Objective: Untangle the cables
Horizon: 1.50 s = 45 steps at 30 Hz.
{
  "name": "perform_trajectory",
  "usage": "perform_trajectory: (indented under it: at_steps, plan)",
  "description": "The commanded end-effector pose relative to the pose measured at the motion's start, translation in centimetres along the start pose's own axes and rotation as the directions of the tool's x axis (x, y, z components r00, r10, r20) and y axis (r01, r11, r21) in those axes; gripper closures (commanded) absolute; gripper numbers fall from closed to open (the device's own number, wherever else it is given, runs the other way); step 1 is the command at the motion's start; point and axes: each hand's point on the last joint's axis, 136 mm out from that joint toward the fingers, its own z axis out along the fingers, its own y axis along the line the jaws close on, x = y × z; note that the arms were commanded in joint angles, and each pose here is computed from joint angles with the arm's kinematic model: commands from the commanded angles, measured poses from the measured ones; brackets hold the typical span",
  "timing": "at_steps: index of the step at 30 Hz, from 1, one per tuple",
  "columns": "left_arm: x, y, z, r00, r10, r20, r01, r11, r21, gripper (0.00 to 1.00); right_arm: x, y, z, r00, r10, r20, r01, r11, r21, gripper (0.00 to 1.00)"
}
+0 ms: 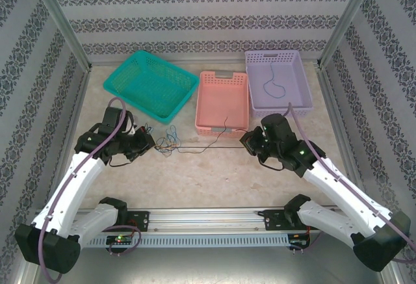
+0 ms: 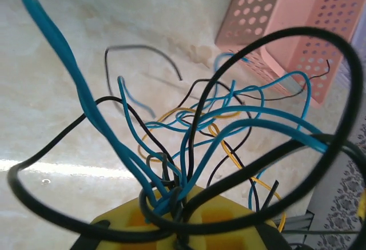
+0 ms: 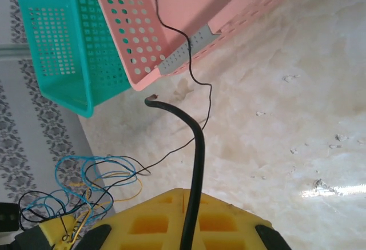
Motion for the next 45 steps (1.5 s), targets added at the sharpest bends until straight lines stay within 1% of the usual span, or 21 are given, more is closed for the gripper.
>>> perform_trajectory:
  at_steps: [1, 3, 6, 7, 8, 11, 14, 16, 17, 19, 20, 23, 25, 27, 28, 35, 36, 39, 41, 42, 45]
  plan:
    - [-2.7, 9.2, 0.1, 0.978, -0.073, 0.196, 0.143, 0.917, -0.373, 0.79, -2.4, -4.2, -0.5, 0.983, -0.127, 0.129, 0.093, 0.965, 0.244, 1.0]
    - [-2.1, 9.5, 1.4, 0.981, -0.104, 0.166, 0.159, 0.918, -0.364, 0.69, -1.4, -4.4, 0.6, 0.983, -0.159, 0.096, 0.127, 0.953, 0.275, 1.0]
    - [-1.8, 10.0, 2.6, 0.981, -0.127, 0.15, 0.174, 0.917, -0.36, 0.61, -0.9, -5.0, 1.6, 0.978, -0.191, 0.081, 0.158, 0.939, 0.306, 1.0]
    - [-1.6, 10.1, 2.8, 0.981, -0.13, 0.142, 0.173, 0.916, -0.361, 0.56, -0.9, -5.3, 1.9, 0.976, -0.201, 0.08, 0.166, 0.932, 0.321, 1.0]
    - [-1.5, 10.0, 3.0, 0.983, -0.132, 0.13, 0.17, 0.918, -0.358, 0.52, -0.9, -5.6, 2.1, 0.975, -0.209, 0.075, 0.173, 0.927, 0.334, 1.0]
    - [-1.5, 8.6, 3.0, 0.989, -0.115, 0.096, 0.139, 0.939, -0.314, 0.45, -1.1, -6.0, 2.1, 0.967, -0.246, 0.068, 0.205, 0.908, 0.365, 1.0]
    - [-1.4, 5.9, 3.1, 0.997, -0.046, 0.056, 0.057, 0.972, -0.228, 0.37, -1.6, -6.4, 1.7, 0.953, -0.297, 0.064, 0.248, 0.883, 0.397, 1.0]
    - [-0.8, 2.9, 4.1, 0.997, 0.074, 0.004, -0.073, 0.989, -0.13, 0.3, -2.0, -6.6, 1.3, 0.942, -0.33, 0.06, 0.277, 0.867, 0.415, 1.0]
    - [-0.4, 1.8, 4.6, 0.99, 0.139, -0.019, -0.14, 0.985, -0.105, 0.29, -2.1, -6.8, 1.2, 0.938, -0.343, 0.059, 0.288, 0.86, 0.421, 1.0]
    - [0.6, 0.1, 5.7, 0.957, 0.285, -0.061, -0.29, 0.951, -0.104, 0.27, -2.5, -7.0, 0.8, 0.93, -0.363, 0.059, 0.303, 0.849, 0.433, 1.0]
    - [1.1, -0.8, 6.5, 0.928, 0.362, -0.088, -0.37, 0.924, -0.101, 0.26, -2.7, -7.2, 0.6, 0.928, -0.367, 0.059, 0.306, 0.845, 0.439, 1.0]
    - [2.3, -2.5, 9.1, 0.815, 0.559, -0.151, -0.577, 0.809, -0.114, 0.25, -3.1, -7.8, 0.2, 0.927, -0.371, 0.056, 0.309, 0.84, 0.447, 1.0]
    - [2.8, -2.6, 11.0, 0.738, 0.644, -0.2, -0.673, 0.721, -0.164, 0.23, -3.3, -8.1, -0.2, 0.928, -0.368, 0.058, 0.306, 0.841, 0.445, 1.0]
    - [2.9, -2.0, 12.6, 0.701, 0.67, -0.246, -0.713, 0.667, -0.216, 0.21, -3.4, -8.3, -0.7, 0.93, -0.362, 0.065, 0.298, 0.846, 0.442, 1.0]
    - [2.9, -1.8, 13.4, 0.692, 0.673, -0.262, -0.722, 0.653, -0.23, 0.19, -3.5, -8.4, -1.0, 0.931, -0.359, 0.07, 0.293, 0.847, 0.443, 1.0]
    - [3.5, -2.8, 18.1, 0.682, 0.675, -0.282, -0.73, 0.649, -0.212, 0.14, -3.3, -9.0, -2.4, 0.937, -0.338, 0.092, 0.27, 0.863, 0.427, 1.0]
    - [3.7, -2.8, 18.7, 0.68, 0.673, -0.29, -0.732, 0.645, -0.219, 0.08, -3.3, -9.1, -2.6, 0.938, -0.335, 0.095, 0.266, 0.865, 0.426, 1.0]
    - [4.3, -2.1, 20.4, 0.682, 0.654, -0.328, -0.73, 0.63, -0.265, 0.08, -3.2, -9.3, -3.0, 0.939, -0.33, 0.1, 0.259, 0.866, 0.427, 1.0]
    - [4.0, -0.7, 21.0, 0.711, 0.614, -0.343, -0.703, 0.621, -0.347, 0.11, -3.3, -9.2, -3.4, 0.937, -0.334, 0.106, 0.261, 0.867, 0.425, 1.0]
    - [3.8, 0.4, 21.0, 0.729, 0.587, -0.353, -0.685, 0.61, -0.399, 0.15, -3.4, -9.2, -3.7, 0.935, -0.337, 0.11, 0.261, 0.865, 0.429, 1.0]
    - [3.6, 2.6, 20.6, 0.757, 0.54, -0.368, -0.652, 0.586, -0.481, 0.32, -4.0, -9.1, -5.1, 0.923, -0.358, 0.14, 0.266, 0.857, 0.441, 1.0]
